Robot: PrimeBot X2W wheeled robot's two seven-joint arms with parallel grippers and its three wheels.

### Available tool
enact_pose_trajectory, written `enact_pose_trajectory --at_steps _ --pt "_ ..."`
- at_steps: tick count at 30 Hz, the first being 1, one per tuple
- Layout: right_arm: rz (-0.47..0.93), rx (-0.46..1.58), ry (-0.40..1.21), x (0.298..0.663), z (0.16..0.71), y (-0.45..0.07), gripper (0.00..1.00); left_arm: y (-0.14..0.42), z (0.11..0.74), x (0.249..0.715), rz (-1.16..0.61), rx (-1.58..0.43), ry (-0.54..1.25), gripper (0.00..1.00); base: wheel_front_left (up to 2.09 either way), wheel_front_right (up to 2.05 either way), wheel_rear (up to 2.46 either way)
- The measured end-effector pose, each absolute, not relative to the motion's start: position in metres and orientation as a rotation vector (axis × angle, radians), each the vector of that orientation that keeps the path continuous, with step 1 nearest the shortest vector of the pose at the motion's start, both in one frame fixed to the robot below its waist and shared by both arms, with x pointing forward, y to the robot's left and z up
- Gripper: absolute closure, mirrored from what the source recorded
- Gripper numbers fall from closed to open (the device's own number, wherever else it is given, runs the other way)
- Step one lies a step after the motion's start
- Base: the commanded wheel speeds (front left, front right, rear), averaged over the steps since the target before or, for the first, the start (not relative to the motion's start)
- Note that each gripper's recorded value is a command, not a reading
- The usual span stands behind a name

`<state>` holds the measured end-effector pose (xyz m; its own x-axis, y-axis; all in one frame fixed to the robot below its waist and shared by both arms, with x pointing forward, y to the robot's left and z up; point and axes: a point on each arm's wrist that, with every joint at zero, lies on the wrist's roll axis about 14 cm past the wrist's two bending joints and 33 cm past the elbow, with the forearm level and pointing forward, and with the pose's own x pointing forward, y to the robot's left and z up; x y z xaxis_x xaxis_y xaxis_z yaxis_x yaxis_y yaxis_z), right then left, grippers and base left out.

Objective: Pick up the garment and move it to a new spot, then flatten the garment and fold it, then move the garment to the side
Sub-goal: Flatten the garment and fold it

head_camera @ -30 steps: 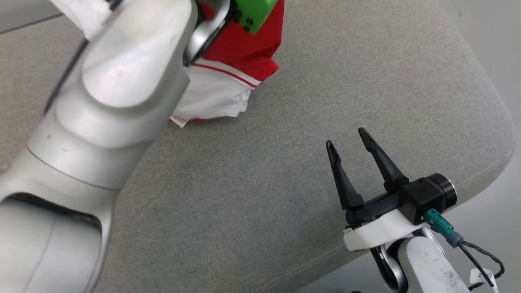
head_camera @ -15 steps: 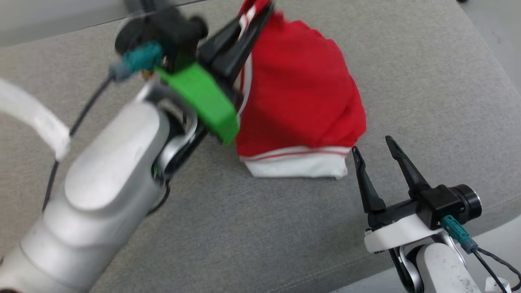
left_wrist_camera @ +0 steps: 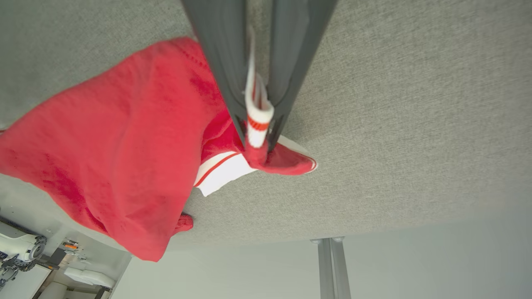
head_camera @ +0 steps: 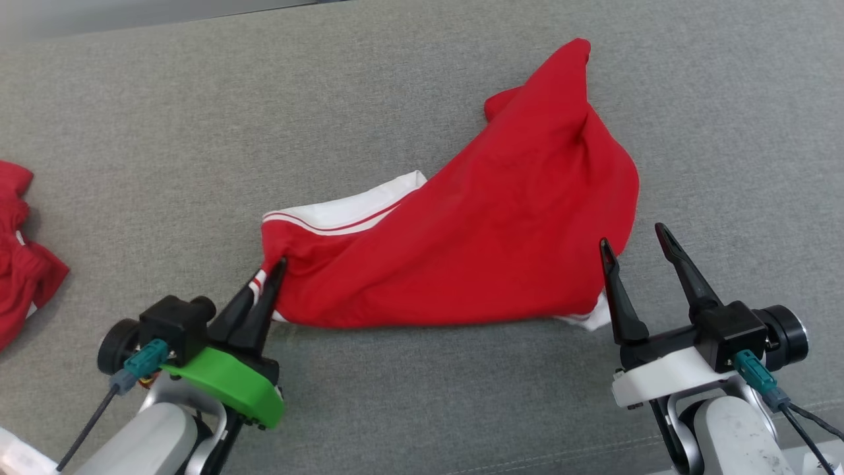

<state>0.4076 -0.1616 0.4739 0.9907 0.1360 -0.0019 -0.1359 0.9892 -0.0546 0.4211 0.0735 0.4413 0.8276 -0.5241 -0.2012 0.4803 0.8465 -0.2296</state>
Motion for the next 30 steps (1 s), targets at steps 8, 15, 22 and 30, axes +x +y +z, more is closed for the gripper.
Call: enact_pose_trajectory --at_steps 8,15,22,30 --pt "0.176 -0.047 -0.012 0.41 0.476 -0.148 0.0 0.108 0.515 0.461 -0.419 -0.022 -0.039 1.0 0.0 0.0 0.0" --pt "0.159 -0.05 -0.019 0.407 0.48 -0.154 0.0 0.105 0.444 0.419 -0.437 -0.041 0.253 1.0 0.0 0.0 0.0" --pt "0.15 -0.049 -0.009 0.406 0.477 -0.157 0.0 0.098 0.38 0.359 -0.427 -0.125 0.563 1.0 0.0 0.0 0.0" --pt "0.187 -0.04 -0.011 0.41 0.476 -0.144 0.0 0.121 0.415 0.39 -0.272 -0.147 0.385 0.0 0.0 0.0 0.0"
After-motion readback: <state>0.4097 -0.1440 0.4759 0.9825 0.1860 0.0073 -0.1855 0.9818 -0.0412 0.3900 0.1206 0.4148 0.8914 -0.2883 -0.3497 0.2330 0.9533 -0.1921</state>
